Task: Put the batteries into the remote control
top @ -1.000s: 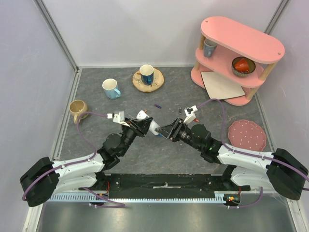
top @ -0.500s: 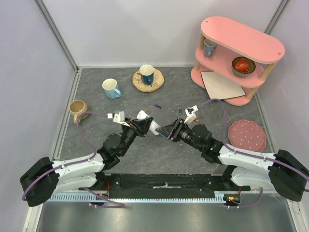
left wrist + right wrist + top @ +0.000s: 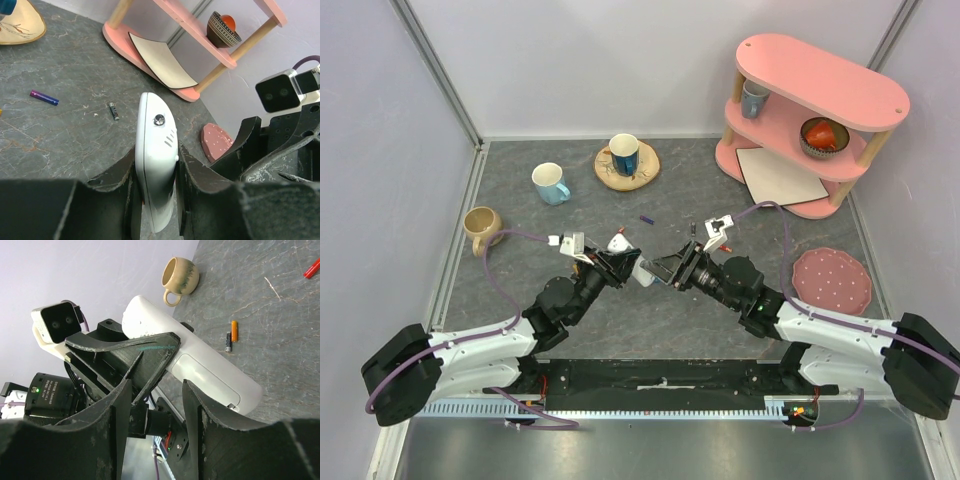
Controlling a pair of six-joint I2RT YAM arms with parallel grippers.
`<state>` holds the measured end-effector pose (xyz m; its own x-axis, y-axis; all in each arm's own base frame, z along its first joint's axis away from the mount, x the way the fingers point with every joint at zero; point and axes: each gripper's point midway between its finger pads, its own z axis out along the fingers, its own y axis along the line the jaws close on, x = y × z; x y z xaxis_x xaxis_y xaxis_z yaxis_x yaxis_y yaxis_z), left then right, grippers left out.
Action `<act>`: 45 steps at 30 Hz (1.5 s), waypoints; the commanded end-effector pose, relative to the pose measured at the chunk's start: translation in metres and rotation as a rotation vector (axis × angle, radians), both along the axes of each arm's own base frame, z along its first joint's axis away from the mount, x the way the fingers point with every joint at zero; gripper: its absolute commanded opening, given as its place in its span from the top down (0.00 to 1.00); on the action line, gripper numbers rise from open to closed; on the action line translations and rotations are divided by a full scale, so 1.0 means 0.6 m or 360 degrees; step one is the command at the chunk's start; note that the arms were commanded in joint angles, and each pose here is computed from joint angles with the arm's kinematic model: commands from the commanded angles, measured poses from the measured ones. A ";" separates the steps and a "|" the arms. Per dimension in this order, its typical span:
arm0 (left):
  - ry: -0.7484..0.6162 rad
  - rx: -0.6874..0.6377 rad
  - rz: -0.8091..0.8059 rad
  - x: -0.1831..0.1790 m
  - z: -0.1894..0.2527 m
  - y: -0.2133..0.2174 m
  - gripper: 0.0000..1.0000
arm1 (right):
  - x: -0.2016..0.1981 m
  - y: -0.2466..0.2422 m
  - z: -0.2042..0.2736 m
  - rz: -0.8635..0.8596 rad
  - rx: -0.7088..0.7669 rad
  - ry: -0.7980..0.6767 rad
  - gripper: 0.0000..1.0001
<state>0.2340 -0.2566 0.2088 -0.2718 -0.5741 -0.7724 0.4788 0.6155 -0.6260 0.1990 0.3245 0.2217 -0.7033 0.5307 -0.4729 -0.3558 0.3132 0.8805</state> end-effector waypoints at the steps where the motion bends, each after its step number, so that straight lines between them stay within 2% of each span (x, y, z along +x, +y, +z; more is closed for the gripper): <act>1: 0.0001 -0.0109 0.0054 0.007 0.028 0.005 0.98 | 0.001 0.000 0.048 0.0001 0.0041 -0.0120 0.45; 6: 0.0152 -0.0077 0.0056 0.012 -0.009 -0.001 0.98 | 0.001 -0.028 0.013 -0.0056 -0.0190 -0.0140 0.32; 10: 0.0213 -0.0120 -0.0007 0.004 -0.036 -0.003 0.98 | -0.002 -0.062 -0.012 -0.0113 -0.0350 -0.0196 0.28; 15: 0.0140 -0.0102 0.0039 0.005 -0.053 0.016 0.98 | -0.002 -0.098 -0.051 -0.0149 -0.0630 -0.0239 0.23; 19: 0.0088 -0.0047 0.0095 0.013 -0.079 0.025 0.98 | 0.003 -0.112 -0.093 -0.0201 -0.0743 -0.0170 0.23; 23: 0.0054 -0.0003 0.0124 0.015 -0.103 0.031 0.98 | 0.001 -0.100 -0.106 -0.0192 -0.0615 -0.0138 0.27; 25: -0.0003 -0.0069 0.0161 0.018 -0.089 0.039 0.98 | -0.010 -0.080 -0.106 -0.0083 -0.0600 -0.0139 0.29; 28: -0.0015 -0.0059 0.0203 0.020 -0.103 0.050 0.98 | -0.019 -0.054 -0.113 0.0025 -0.0556 -0.0107 0.33; 32: -0.0043 -0.0069 0.0232 0.025 -0.105 0.052 0.98 | -0.016 -0.040 -0.110 0.0007 -0.0395 -0.0061 0.40; 45: -0.0135 -0.0045 0.0275 0.041 -0.080 0.044 0.98 | -0.018 0.015 -0.152 0.0118 -0.0078 0.0231 0.47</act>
<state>0.2466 -0.2352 0.0828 -0.3243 -0.4729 -0.8192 0.3267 0.7568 -0.5662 0.1842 0.3201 0.1016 -0.8029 0.3830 -0.4569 -0.2441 0.4880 0.8380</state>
